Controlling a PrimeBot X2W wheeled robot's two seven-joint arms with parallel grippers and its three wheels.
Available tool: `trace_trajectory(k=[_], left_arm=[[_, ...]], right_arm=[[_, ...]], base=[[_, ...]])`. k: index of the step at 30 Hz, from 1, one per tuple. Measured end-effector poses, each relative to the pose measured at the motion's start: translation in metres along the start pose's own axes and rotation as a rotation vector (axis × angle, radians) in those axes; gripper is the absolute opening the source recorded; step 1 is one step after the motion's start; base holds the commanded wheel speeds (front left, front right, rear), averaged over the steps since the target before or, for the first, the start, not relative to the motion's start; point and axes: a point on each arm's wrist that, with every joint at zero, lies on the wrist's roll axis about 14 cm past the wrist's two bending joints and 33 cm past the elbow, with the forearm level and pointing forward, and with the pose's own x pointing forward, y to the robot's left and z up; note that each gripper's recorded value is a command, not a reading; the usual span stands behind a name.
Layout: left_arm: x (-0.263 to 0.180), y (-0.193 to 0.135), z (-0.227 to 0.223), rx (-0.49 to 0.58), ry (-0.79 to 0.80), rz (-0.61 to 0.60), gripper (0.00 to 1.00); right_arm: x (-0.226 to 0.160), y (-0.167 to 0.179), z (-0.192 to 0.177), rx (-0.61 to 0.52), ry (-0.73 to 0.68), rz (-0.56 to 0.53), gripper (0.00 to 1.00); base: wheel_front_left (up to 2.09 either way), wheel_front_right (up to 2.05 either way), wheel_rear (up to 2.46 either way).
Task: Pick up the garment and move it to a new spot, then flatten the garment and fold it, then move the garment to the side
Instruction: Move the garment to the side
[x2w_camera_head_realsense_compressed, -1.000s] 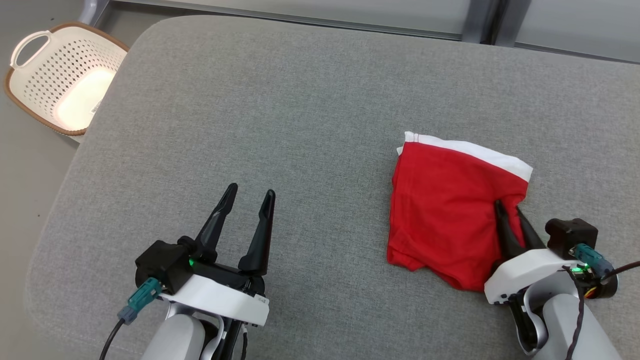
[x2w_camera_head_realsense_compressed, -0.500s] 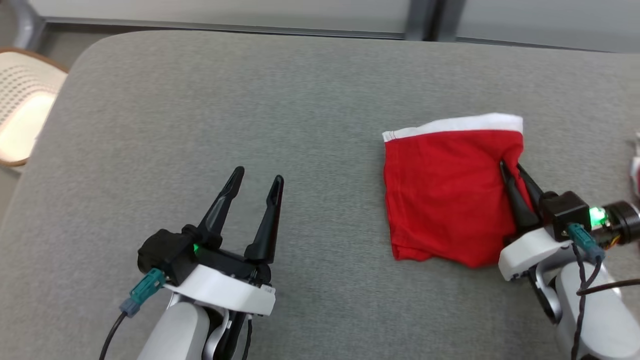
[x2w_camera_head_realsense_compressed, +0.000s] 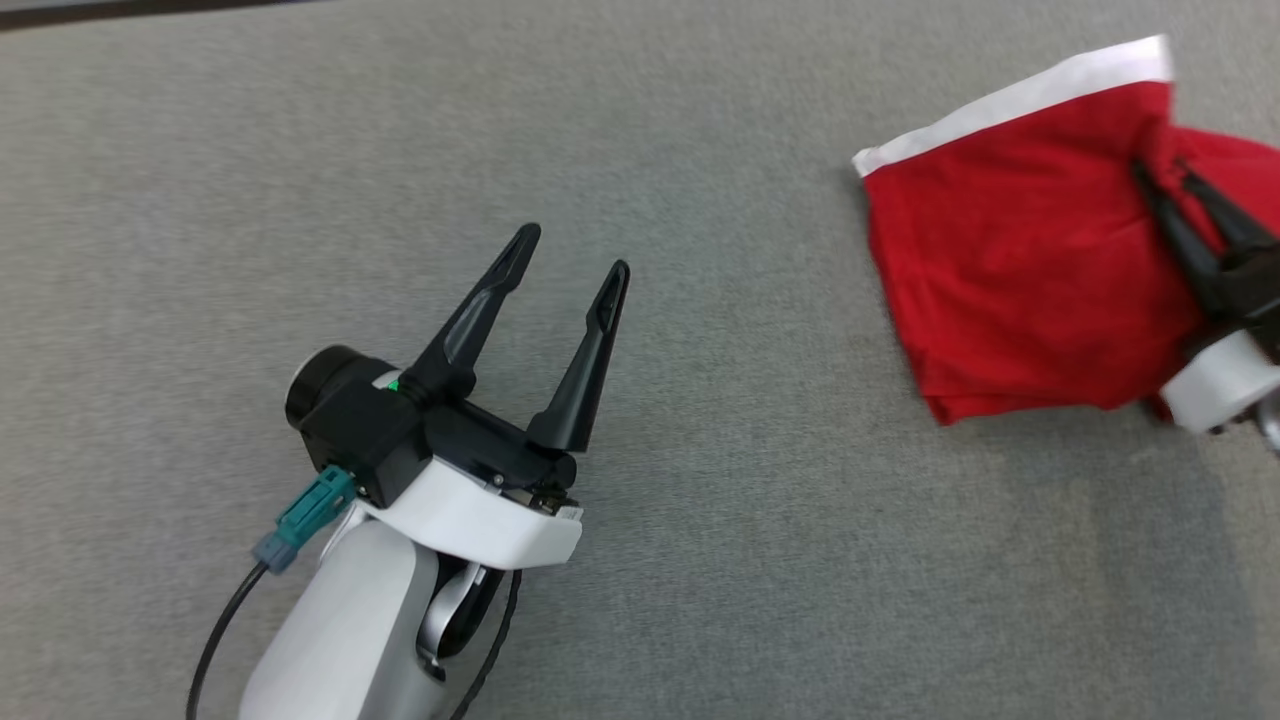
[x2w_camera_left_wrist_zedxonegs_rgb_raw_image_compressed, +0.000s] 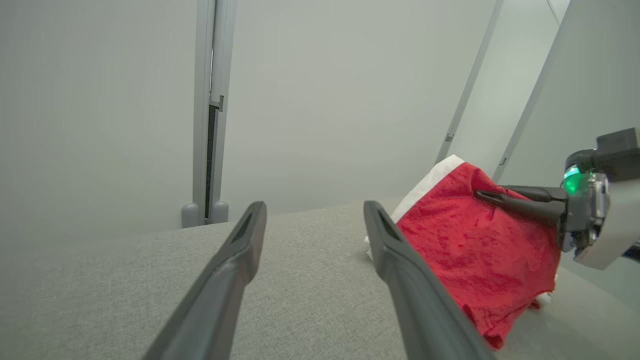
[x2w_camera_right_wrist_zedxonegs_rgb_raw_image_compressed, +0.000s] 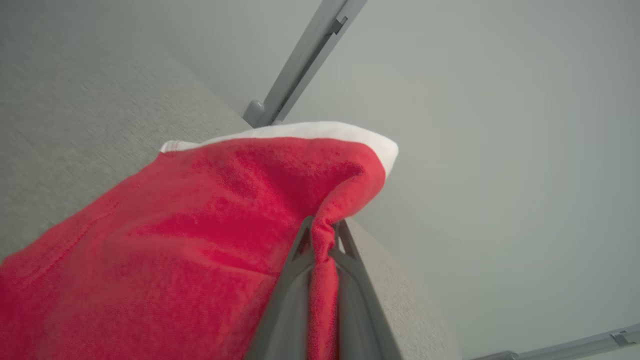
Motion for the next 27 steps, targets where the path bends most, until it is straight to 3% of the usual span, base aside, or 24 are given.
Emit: trace_trajectory(k=[11, 17, 24, 26, 27], left_arm=[[0.032, -0.007, -0.059, -0.060, 0.086, -0.111, 1.00], [0.033, 0.002, -0.075, -0.074, 0.112, -0.102, 1.00], [0.028, 0.010, -0.077, -0.071, 0.123, -0.077, 1.00], [0.028, 0.011, -0.074, -0.068, 0.120, -0.072, 1.00], [0.028, 0.011, -0.073, -0.066, 0.118, -0.071, 1.00]], right_arm=[[-0.039, -0.075, -0.106, -0.082, 0.334, -0.092, 0.00], [-0.049, -0.079, -0.144, -0.074, 0.443, -0.093, 0.00], [-0.053, -0.090, -0.160, -0.064, 0.493, -0.129, 0.00], [-0.053, -0.091, -0.160, -0.061, 0.489, -0.137, 0.76], [-0.053, -0.093, -0.160, -0.052, 0.490, -0.151, 1.00]], base=[[0.00, 0.00, 0.00], [0.00, 0.00, 0.00], [0.00, 0.00, 0.00], [0.00, 0.00, 0.00], [0.00, 0.00, 0.00]])
